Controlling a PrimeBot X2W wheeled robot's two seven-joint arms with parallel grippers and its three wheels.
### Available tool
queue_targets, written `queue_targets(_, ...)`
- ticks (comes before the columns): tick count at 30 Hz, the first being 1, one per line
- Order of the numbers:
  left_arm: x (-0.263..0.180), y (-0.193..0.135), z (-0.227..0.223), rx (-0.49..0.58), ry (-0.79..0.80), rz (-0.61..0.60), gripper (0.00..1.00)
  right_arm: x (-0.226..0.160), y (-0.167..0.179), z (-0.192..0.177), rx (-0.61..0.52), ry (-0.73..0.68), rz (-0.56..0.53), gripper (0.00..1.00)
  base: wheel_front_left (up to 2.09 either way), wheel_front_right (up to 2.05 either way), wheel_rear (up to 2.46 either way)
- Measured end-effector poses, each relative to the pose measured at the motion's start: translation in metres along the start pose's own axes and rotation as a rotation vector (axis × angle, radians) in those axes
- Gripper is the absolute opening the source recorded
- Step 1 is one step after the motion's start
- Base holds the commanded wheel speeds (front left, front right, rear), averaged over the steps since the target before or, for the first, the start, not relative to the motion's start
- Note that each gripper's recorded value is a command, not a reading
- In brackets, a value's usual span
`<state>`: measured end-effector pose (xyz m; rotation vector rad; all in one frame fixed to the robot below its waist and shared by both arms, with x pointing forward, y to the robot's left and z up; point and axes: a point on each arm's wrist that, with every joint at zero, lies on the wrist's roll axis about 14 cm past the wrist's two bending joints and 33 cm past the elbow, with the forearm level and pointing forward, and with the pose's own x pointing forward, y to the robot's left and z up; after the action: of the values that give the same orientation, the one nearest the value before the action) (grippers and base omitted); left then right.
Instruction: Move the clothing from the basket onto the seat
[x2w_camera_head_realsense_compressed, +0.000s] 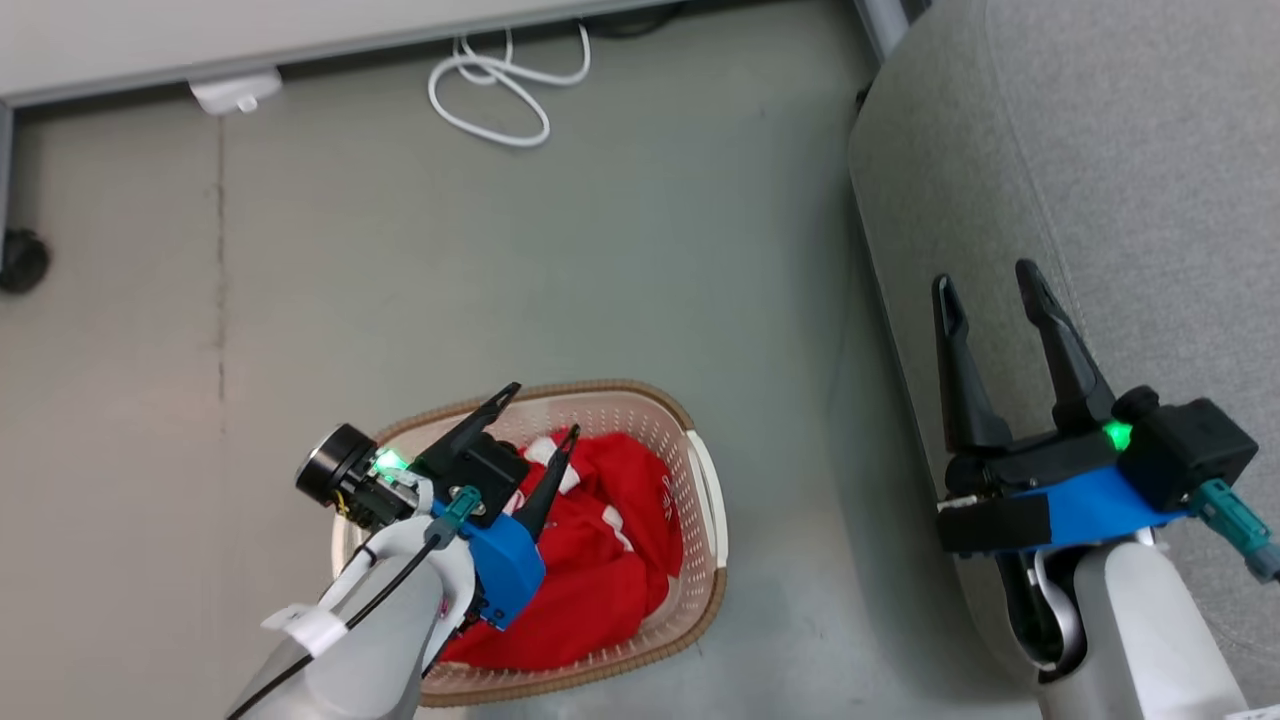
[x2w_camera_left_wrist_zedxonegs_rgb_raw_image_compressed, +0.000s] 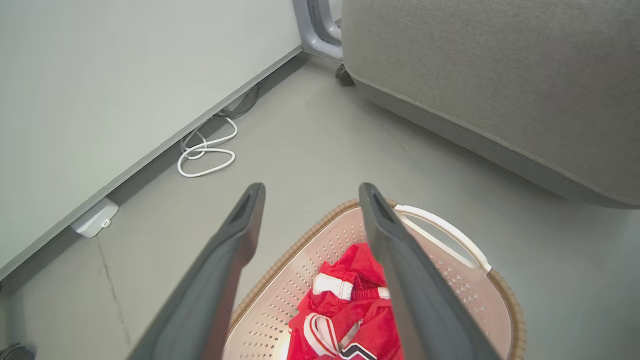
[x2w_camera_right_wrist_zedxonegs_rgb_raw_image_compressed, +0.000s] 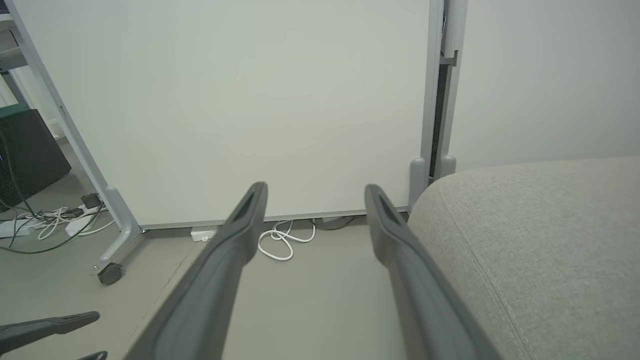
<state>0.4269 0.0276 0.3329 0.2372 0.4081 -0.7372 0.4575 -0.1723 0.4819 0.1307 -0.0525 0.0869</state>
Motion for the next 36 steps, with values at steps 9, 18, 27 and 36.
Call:
queue_targets(9, 0.029, -0.015, -0.058, 0.072, 0.167, -0.161, 1.0, 0.027, -0.006, -0.025, -0.01, 0.028, 0.004, 1.0, 0.0, 0.0, 0.0)
queue_targets(18, 0.037, -0.031, -0.131, 0.09, 0.361, -0.286, 1.0, 0.043, -0.014, -0.06, -0.028, 0.083, 0.004, 1.0, 0.0, 0.0, 0.0)
queue_targets(27, 0.041, -0.037, -0.185, 0.143, 0.517, -0.38, 1.0, 0.057, -0.014, -0.096, -0.041, 0.129, 0.024, 1.0, 0.0, 0.0, 0.0)
queue_targets(36, 0.036, -0.033, -0.235, 0.183, 0.67, -0.433, 1.0, 0.056, -0.017, -0.131, -0.046, 0.189, 0.027, 1.0, 0.0, 0.0, 0.0)
